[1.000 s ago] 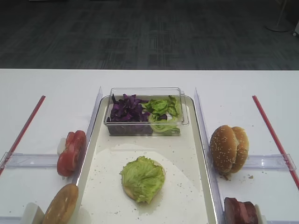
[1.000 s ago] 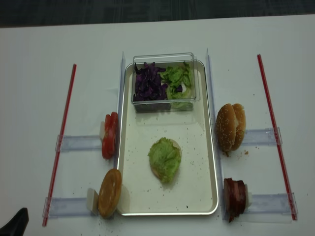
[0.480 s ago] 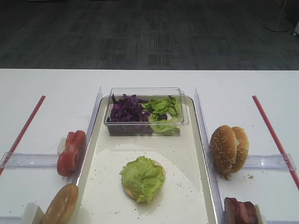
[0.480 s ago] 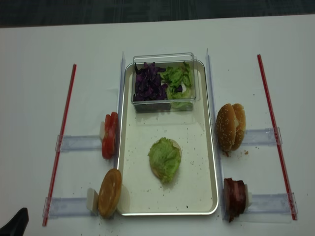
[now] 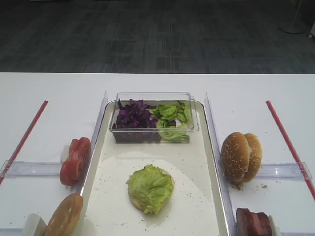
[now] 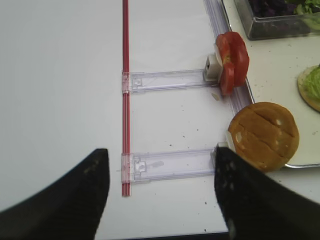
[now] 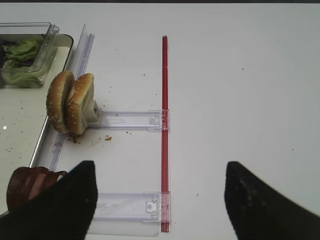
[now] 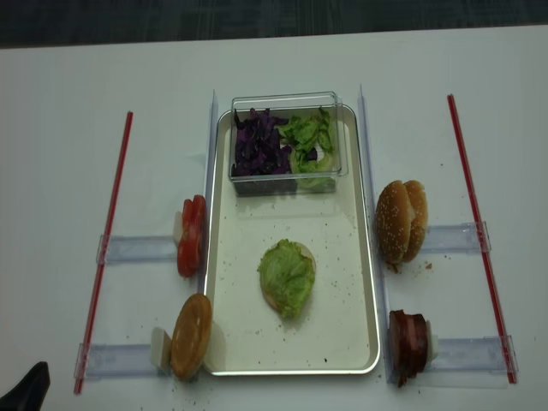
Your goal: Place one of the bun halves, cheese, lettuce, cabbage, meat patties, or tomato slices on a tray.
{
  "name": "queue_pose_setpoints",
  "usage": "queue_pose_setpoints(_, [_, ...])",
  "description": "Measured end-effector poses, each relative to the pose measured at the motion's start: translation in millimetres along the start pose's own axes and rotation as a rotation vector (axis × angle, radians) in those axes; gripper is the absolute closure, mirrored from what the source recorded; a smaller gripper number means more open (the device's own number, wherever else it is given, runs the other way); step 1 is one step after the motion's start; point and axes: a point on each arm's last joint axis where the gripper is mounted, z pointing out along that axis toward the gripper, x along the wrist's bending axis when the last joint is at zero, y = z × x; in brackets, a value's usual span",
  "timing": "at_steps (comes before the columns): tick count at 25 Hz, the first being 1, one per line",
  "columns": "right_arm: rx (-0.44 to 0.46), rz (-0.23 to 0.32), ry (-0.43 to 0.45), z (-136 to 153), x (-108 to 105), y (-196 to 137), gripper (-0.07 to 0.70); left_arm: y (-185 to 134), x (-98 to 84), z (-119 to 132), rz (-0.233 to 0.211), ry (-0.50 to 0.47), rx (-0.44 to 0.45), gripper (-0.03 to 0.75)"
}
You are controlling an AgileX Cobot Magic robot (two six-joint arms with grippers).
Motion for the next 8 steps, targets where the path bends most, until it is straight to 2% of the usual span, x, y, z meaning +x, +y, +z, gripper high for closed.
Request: queue_pose_setpoints(8, [0.000,0.000,0.000,0.0,0.0,0.0,0.079,0.0,0.0,0.0,0.000,0.000,0.000,0.296])
